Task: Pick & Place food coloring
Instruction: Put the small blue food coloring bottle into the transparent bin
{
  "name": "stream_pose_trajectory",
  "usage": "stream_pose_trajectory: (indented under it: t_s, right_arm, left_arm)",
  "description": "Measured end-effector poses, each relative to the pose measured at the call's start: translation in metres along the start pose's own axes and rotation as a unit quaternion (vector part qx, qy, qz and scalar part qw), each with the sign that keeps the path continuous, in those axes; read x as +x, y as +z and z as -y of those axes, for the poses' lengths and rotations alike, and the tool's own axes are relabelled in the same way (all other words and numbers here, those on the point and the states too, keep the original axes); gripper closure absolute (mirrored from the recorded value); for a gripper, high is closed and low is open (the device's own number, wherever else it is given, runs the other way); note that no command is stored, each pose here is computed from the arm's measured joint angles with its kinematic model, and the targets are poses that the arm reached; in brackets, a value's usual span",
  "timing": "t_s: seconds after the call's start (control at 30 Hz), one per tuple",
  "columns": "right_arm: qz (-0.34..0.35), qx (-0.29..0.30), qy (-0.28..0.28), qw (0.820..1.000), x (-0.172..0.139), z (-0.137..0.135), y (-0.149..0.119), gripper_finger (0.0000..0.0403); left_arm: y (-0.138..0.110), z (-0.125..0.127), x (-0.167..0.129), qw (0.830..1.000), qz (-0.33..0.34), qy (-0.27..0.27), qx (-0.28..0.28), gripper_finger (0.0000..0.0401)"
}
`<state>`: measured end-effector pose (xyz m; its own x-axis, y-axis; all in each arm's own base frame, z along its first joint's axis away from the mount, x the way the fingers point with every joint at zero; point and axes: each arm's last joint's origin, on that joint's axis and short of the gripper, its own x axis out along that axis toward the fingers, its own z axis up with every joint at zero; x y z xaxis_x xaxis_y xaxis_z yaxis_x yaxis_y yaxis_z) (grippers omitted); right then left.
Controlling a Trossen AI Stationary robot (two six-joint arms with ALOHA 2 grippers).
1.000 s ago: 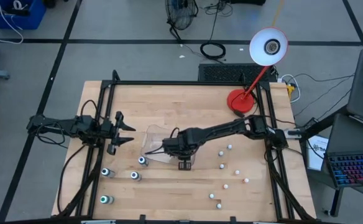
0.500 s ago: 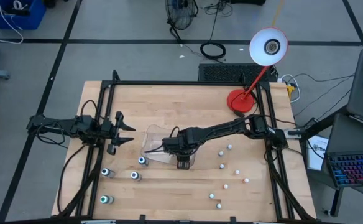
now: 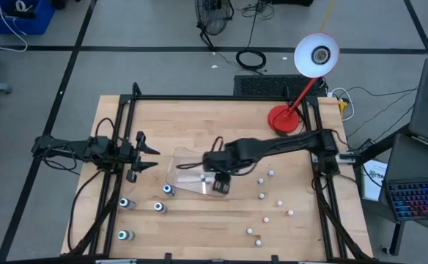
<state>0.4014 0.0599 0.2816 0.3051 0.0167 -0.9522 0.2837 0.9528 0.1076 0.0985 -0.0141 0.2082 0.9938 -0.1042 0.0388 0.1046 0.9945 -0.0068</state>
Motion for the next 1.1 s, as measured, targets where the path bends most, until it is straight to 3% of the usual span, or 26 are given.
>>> stream_pose_trajectory:
  t_s: [0.13,0.3,0.6,0.7,0.9,1.1]
  right_arm:
    - [-0.02,0.037,-0.025,0.999,-0.031,-0.013,-0.029,0.0248]
    - [-0.04,0.082,-0.097,0.991,-0.028,-0.018,-0.076,0.0248]
    - [-0.09,0.181,-0.17,0.965,-0.01,0.031,-0.149,0.0248]
    - [-0.082,0.212,-0.166,0.96,-0.004,0.048,-0.163,0.0248]
    - [-0.061,0.25,-0.095,0.962,0.016,0.066,-0.176,0.0248]
    - [-0.069,0.249,-0.106,0.96,0.03,0.081,-0.183,0.0248]
  left_arm:
    - [0.0,0.0,0.0,1.0,0.001,0.0,0.0,0.0219]
    - [0.0,0.0,0.0,1.0,0.001,0.0,0.0,0.0219]
    - [0.0,0.0,0.0,1.0,0.001,0.0,0.0,0.0219]
    - [0.0,0.0,0.0,1.0,0.001,0.0,0.0,0.0219]
    - [0.0,0.0,0.0,1.0,0.001,0.0,0.0,0.0219]
    - [0.0,0.0,0.0,1.0,0.001,0.0,0.0,0.0219]
